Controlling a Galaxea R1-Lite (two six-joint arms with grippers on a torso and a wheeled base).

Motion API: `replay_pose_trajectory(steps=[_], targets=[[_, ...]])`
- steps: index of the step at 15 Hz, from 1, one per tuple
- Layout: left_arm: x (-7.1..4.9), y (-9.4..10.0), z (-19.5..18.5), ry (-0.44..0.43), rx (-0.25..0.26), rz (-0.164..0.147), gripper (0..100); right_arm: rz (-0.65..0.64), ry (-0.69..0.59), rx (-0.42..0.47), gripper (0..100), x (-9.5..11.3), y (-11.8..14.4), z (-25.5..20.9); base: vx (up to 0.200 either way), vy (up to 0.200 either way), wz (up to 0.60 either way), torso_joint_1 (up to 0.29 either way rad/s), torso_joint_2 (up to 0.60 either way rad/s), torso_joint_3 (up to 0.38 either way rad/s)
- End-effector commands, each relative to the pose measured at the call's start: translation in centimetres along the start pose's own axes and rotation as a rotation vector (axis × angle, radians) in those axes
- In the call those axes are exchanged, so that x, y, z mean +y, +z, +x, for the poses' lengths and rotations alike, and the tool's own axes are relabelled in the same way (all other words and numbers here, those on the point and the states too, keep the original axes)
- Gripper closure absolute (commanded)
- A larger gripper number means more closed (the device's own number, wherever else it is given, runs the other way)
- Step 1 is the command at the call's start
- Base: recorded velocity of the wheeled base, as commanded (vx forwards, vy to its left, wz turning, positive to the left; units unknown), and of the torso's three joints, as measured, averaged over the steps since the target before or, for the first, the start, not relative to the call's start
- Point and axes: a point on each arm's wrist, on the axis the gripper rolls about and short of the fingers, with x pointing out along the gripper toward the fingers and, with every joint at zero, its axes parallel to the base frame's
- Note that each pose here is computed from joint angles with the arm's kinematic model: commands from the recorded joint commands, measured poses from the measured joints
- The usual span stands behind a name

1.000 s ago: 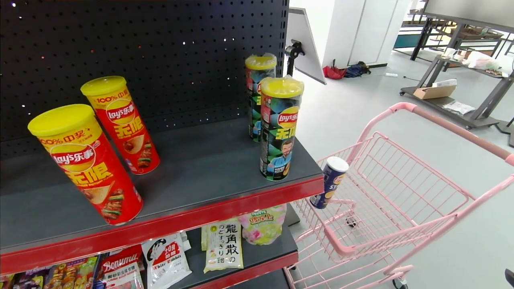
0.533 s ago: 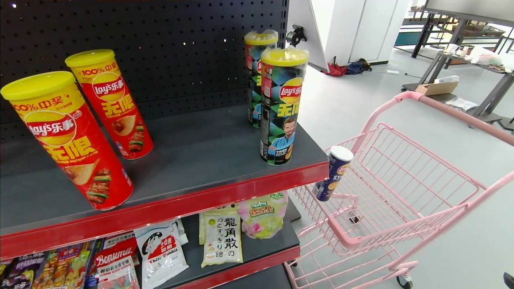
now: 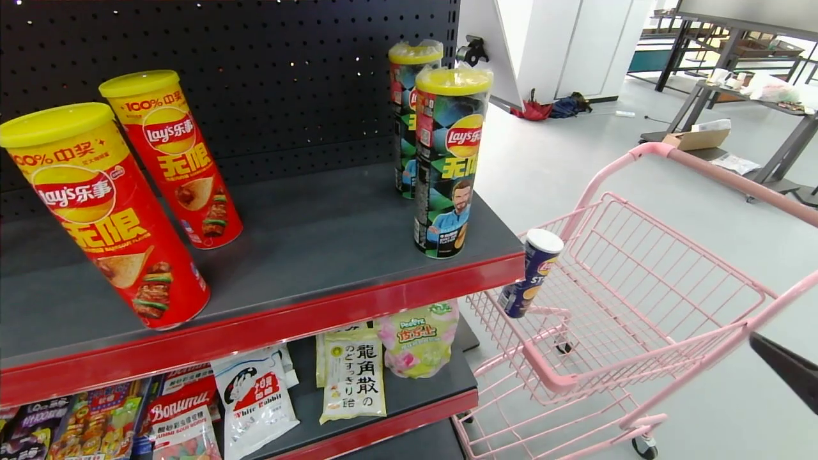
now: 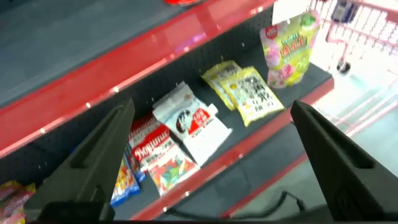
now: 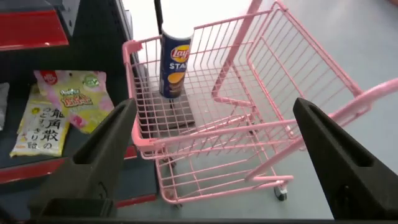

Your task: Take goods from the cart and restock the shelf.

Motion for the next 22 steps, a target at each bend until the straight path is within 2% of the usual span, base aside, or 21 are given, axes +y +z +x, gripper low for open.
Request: replay_pose_trajectory(steps=[1, 3, 4, 6, 9, 10, 13, 16, 17, 18, 22], targets=[[-0.1, -0.4, 0.3, -0.01, 0.017, -0.028, 0, 0.0, 0.041, 0.236, 0, 1.2, -2.5, 6.5, 0.0, 0.0, 0.0, 0.0, 0.0, 0.0], [-0.2, -0.6, 0.5, -0.049, 0.019, -0.09, 0, 0.032, 0.032, 0.311, 0, 1.3, -1.8, 11.1, 0.0, 0.0, 0.0, 0.0, 0.0, 0.0], [-0.3, -0.8, 0.6, -0.064, 0.024, -0.094, 0, 0.059, 0.053, 0.364, 0, 1.3, -2.6, 12.8, 0.0, 0.0, 0.0, 0.0, 0.0, 0.0], [-0.4, -1.1, 0.7, -0.068, 0.034, -0.095, 0, 0.054, 0.077, 0.385, 0, 1.9, -3.8, 16.2, 0.0, 0.0, 0.0, 0.0, 0.0, 0.0], [-0.4, -1.5, 0.9, -0.067, 0.056, -0.095, 0, 0.07, 0.182, 0.35, 0, 2.9, -6.0, 20.6, 0.0, 0.0, 0.0, 0.0, 0.0, 0.0], [-0.5, -1.8, 1.0, -0.068, 0.062, -0.094, 0, 0.075, 0.222, 0.336, 0, 3.3, -7.6, 22.2, 0.0, 0.0, 0.0, 0.0, 0.0, 0.0], [-0.5, -1.8, 1.0, -0.063, 0.065, -0.091, 0, 0.074, 0.244, 0.257, 0, 4.0, -9.6, 25.1, 0.0, 0.0, 0.0, 0.0, 0.0, 0.0], [-0.5, -1.8, 1.0, -0.051, 0.068, -0.086, 0, 0.086, 0.261, 0.228, 0, 3.8, -10.1, 27.2, 0.0, 0.0, 0.0, 0.0, 0.0, 0.0], [-0.5, -1.9, 1.1, -0.051, 0.071, -0.065, 0, 0.095, 0.28, 0.209, 0, 3.3, -10.1, 28.3, 0.0, 0.0, 0.0, 0.0, 0.0, 0.0], [-0.5, -1.9, 1.1, -0.051, 0.072, -0.06, 0, 0.096, 0.28, 0.198, 0, 3.2, -10.1, 29.0, 0.0, 0.0, 0.0, 0.0, 0.0, 0.0], [-0.4, -1.9, 1.1, -0.033, 0.076, -0.058, 0, 0.103, 0.27, 0.156, 0, 3.0, -10.2, 31.4, 0.0, 0.0, 0.0, 0.0, 0.0, 0.0]])
